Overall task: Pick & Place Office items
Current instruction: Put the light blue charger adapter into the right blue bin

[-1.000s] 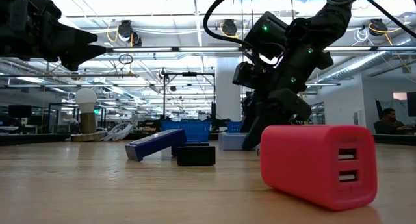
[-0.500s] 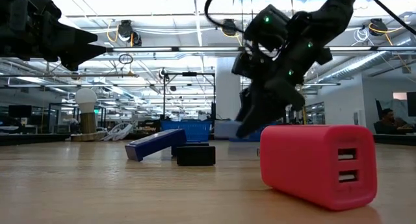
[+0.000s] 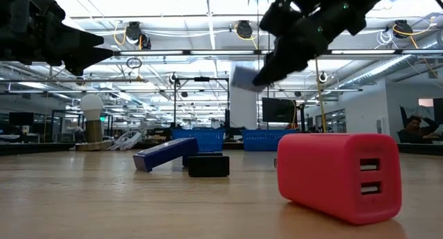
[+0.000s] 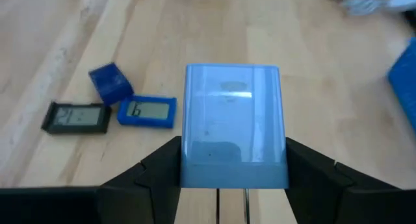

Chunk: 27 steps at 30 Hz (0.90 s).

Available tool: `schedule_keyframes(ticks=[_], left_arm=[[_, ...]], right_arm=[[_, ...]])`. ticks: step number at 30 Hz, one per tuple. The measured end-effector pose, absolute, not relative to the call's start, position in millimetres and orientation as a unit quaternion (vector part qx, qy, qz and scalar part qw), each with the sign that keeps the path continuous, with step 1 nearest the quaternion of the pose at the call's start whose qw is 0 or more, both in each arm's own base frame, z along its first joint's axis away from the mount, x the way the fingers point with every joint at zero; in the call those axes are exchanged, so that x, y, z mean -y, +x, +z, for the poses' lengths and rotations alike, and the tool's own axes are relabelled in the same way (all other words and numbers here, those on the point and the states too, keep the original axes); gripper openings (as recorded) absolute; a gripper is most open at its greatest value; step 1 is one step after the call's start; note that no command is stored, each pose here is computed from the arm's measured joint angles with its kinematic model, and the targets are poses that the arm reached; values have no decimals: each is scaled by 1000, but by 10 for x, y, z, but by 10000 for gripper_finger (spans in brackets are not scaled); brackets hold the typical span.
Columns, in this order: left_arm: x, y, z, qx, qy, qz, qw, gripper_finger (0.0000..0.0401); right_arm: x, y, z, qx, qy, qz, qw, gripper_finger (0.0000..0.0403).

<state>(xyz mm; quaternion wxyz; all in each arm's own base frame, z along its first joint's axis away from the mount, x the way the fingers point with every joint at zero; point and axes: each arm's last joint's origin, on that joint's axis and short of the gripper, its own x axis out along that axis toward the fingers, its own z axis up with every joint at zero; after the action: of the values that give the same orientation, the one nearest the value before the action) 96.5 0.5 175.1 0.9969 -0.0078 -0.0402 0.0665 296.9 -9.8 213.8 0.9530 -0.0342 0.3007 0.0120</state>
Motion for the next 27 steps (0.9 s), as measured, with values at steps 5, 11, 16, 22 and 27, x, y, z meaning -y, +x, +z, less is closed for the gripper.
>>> schedule_keyframes(ticks=[5,11,16,22,27], left_arm=[[-5,965,1750,40,-8,67,997,255],[-4,965,1749,39,-8,67,997,255],[-5,965,1750,40,-8,67,997,255],[-5,965,1749,39,-7,67,997,255],[-5,965,1750,40,-7,67,997,255]], right_arm=[[198,2809,2347,-288,-31,-8,957,209],[387,2684,2492,-270,-9,-48,962,209],[599,2636,2493,-271,14,-90,958,209],[873,2566,2454,-282,33,-139,949,209],[1090,2479,2458,-281,45,-181,942,209]])
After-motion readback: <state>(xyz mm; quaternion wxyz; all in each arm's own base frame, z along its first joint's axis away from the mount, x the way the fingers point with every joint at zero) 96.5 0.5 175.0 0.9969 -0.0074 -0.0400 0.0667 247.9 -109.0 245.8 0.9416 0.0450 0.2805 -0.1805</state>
